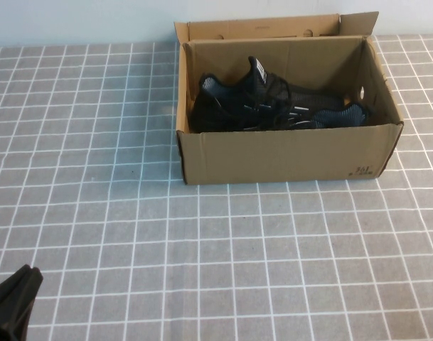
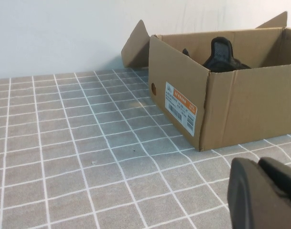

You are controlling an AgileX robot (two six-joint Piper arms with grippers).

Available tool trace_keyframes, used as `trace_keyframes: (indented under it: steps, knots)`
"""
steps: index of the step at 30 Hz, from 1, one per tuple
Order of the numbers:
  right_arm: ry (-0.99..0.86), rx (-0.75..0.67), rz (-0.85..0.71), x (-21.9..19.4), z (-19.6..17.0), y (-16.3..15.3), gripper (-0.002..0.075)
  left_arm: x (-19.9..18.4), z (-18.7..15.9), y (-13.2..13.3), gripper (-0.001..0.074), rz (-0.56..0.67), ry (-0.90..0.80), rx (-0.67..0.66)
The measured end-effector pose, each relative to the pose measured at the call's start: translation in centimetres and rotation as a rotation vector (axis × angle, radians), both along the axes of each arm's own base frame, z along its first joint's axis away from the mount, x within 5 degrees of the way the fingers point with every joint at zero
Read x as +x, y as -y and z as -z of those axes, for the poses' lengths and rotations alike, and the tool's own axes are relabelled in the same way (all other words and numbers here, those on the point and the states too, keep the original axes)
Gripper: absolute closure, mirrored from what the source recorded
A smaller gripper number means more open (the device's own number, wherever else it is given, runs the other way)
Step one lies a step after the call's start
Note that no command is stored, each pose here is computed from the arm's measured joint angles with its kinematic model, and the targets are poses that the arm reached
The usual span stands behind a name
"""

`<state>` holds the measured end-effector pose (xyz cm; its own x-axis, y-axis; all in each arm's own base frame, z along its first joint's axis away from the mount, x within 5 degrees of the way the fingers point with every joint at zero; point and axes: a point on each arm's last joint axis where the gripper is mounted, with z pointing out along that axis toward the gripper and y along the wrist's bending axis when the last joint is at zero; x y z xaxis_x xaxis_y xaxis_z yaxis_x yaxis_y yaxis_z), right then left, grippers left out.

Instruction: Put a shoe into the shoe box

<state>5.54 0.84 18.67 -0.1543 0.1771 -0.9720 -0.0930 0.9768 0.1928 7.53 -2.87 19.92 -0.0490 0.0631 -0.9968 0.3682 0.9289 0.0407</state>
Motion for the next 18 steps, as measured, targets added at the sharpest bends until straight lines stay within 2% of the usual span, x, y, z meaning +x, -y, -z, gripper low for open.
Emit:
trace_keyframes:
  steps: [5, 18]
  knots:
    - [-0.108, -0.034, -0.004, -0.20, 1.00, 0.00, 0.0742, 0.00, 0.00, 0.00, 0.0736, 0.000, 0.000, 0.000]
    - [-0.120, -0.033, -0.004, -0.22, 1.10, 0.01, 0.0742, 0.00, 0.00, 0.00, 0.0736, 0.000, 0.000, 0.000]
